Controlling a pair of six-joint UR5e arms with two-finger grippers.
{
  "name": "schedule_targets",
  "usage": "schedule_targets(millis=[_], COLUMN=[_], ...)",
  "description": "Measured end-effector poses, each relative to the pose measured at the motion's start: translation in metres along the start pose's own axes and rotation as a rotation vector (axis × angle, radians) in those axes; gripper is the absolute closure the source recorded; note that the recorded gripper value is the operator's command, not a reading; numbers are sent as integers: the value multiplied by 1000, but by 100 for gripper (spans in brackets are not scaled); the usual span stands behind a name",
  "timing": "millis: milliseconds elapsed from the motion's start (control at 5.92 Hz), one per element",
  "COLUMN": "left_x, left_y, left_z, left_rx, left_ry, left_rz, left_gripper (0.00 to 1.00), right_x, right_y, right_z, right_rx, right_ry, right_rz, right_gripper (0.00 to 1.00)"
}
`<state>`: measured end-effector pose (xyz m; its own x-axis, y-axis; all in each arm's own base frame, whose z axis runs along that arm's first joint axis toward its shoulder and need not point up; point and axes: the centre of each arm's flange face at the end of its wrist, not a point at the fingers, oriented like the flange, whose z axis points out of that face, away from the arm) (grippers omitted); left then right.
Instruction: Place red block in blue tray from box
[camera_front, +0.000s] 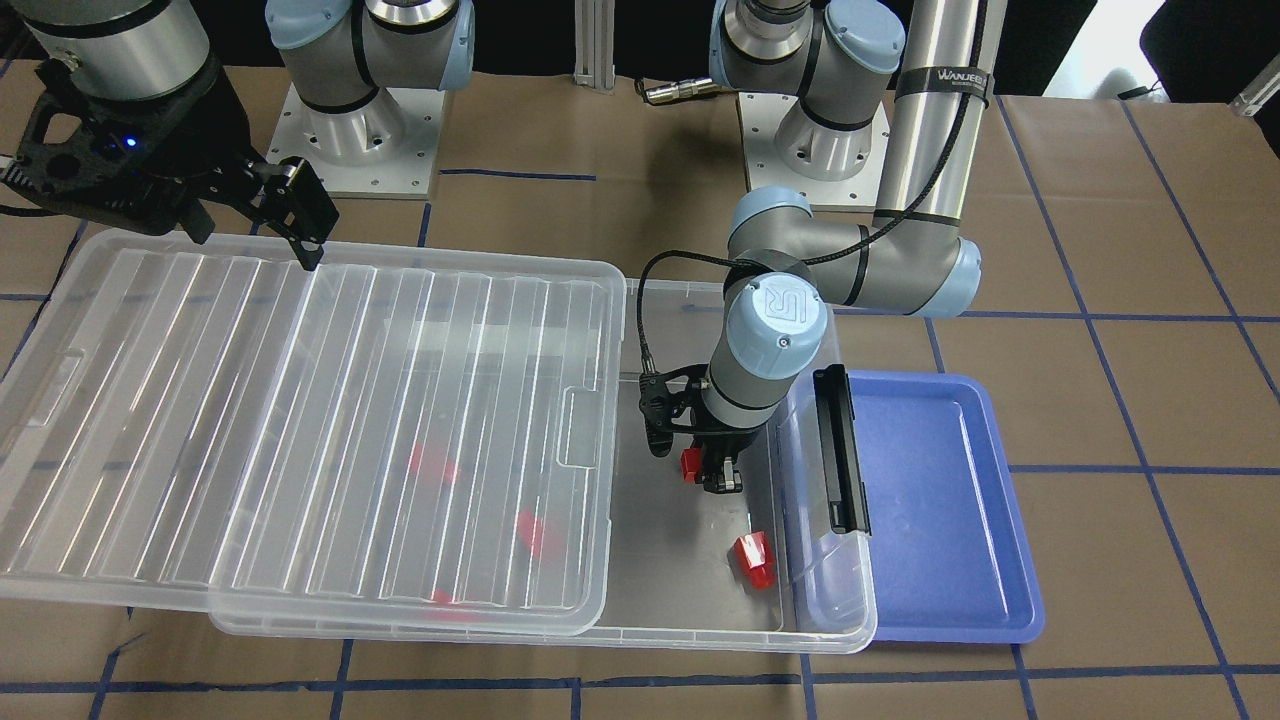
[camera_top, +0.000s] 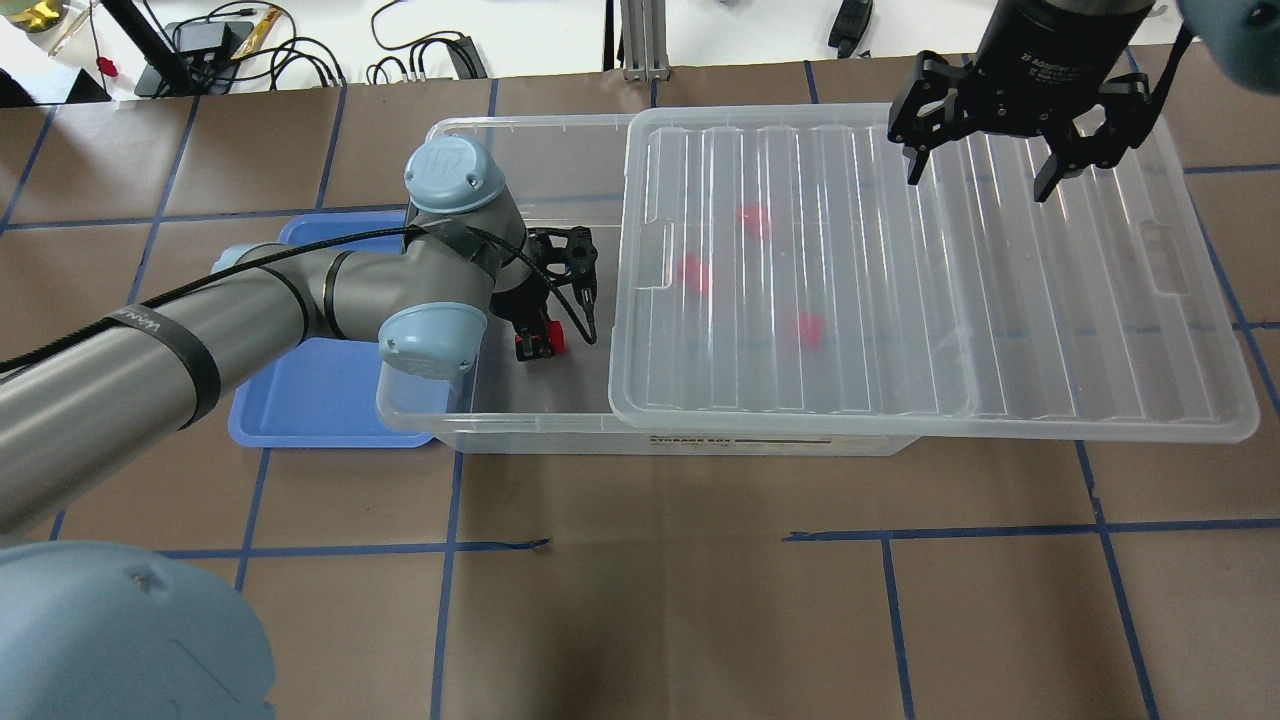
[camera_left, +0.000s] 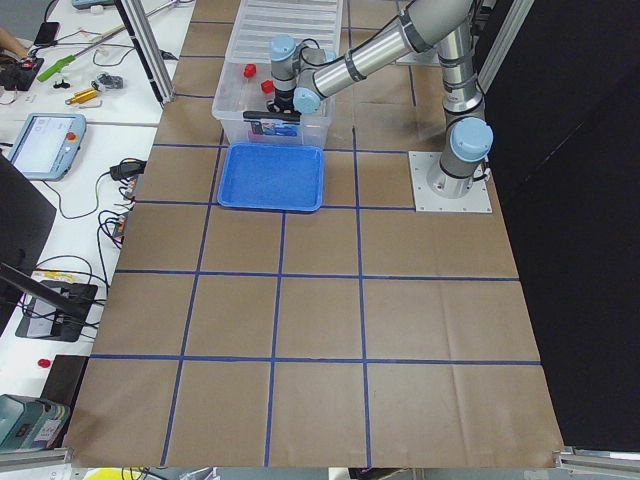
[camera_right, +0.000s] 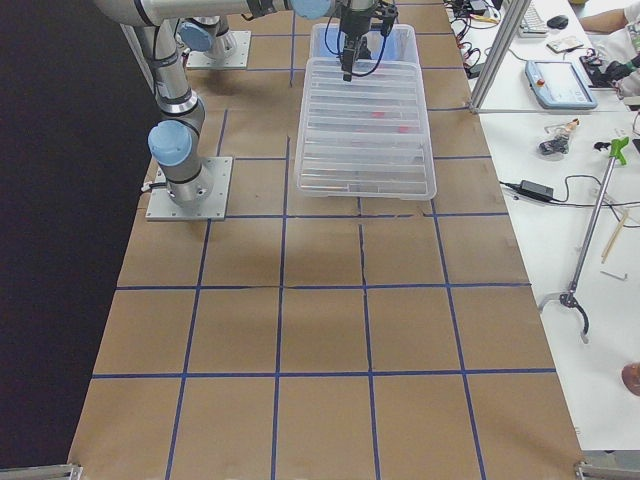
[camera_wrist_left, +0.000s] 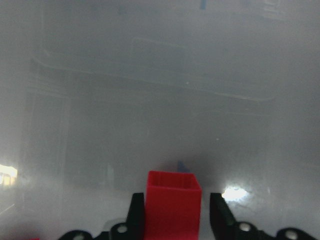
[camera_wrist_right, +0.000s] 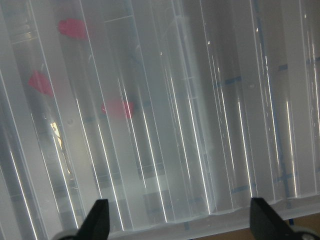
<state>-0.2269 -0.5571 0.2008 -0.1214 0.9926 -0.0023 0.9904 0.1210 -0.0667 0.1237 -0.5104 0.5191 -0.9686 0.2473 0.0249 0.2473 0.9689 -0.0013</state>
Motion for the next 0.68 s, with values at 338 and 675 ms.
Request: schedule_targets(millis=[338, 675], left_x=[4, 15], left_y=[1, 19], left_z=[-61, -164], left_rx=[0, -16], left_ry=[-6, -6], left_rz=[-17, -41], left_gripper=[90, 90], right_x=[1, 11], right_y=[0, -6], right_z=[0, -1], right_rx=[2, 5], right_ry=[0, 5], right_rz=[1, 1], right_gripper=[0, 0])
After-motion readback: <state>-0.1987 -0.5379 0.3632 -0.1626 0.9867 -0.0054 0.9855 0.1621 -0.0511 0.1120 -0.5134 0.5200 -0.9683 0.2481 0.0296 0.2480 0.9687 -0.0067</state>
